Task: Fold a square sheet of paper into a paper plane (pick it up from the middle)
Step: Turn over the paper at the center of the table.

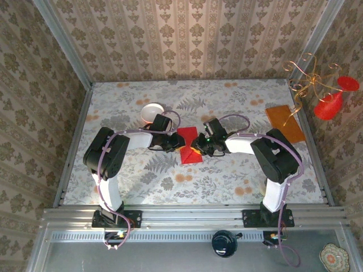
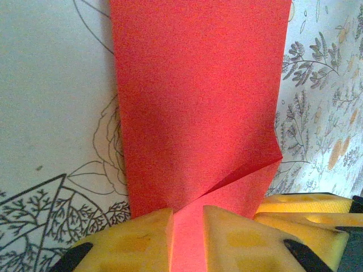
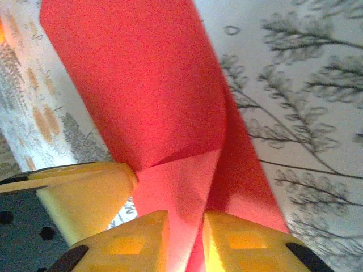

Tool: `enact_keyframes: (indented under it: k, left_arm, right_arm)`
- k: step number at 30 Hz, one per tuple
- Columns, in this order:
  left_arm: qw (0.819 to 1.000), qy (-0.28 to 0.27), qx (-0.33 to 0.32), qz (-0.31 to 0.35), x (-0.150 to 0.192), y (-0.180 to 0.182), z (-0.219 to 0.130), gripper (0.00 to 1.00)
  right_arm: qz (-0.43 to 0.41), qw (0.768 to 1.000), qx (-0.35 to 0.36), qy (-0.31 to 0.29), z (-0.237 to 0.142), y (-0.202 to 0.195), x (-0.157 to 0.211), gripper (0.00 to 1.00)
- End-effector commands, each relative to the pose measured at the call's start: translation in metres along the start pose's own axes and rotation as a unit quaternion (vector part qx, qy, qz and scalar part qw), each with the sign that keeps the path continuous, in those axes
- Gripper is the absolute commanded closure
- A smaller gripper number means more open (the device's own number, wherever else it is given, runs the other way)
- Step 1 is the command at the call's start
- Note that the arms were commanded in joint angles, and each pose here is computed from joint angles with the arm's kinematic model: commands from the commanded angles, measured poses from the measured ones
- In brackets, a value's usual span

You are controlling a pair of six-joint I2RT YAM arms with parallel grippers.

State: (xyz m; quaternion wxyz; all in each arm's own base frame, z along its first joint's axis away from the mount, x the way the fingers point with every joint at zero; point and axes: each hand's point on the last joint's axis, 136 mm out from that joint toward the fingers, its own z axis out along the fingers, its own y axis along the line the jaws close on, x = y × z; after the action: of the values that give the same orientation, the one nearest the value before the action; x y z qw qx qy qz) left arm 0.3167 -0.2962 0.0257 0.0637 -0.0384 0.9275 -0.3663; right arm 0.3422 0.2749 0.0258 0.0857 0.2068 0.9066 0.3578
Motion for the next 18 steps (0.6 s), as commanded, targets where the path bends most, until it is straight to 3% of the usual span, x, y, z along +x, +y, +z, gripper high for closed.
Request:
enact_keyframes:
  k: [1, 8, 13, 18]
  left_arm:
    - [1.000, 0.008, -0.021, -0.020, 0.005, 0.017, 0.002, 0.77]
    - [1.000, 0.004, -0.013, -0.014, 0.003, 0.009, -0.004, 0.77]
    - [1.000, -0.007, -0.002, -0.008, -0.004, -0.003, -0.014, 0.75]
    - [0.999, -0.045, 0.015, -0.012, -0.019, -0.013, -0.042, 0.66]
  right_arm:
    - [0.004, 0.999, -0.029, 0.024, 0.011, 0.012, 0.007, 0.78]
    - [0.013, 0.998, -0.052, 0.030, 0.017, 0.010, 0.016, 0.80]
    - [0.002, 0.998, -0.055, 0.021, 0.014, 0.012, 0.014, 0.87]
    - [-0.024, 0.998, -0.061, 0.000, 0.003, 0.019, 0.008, 0.93]
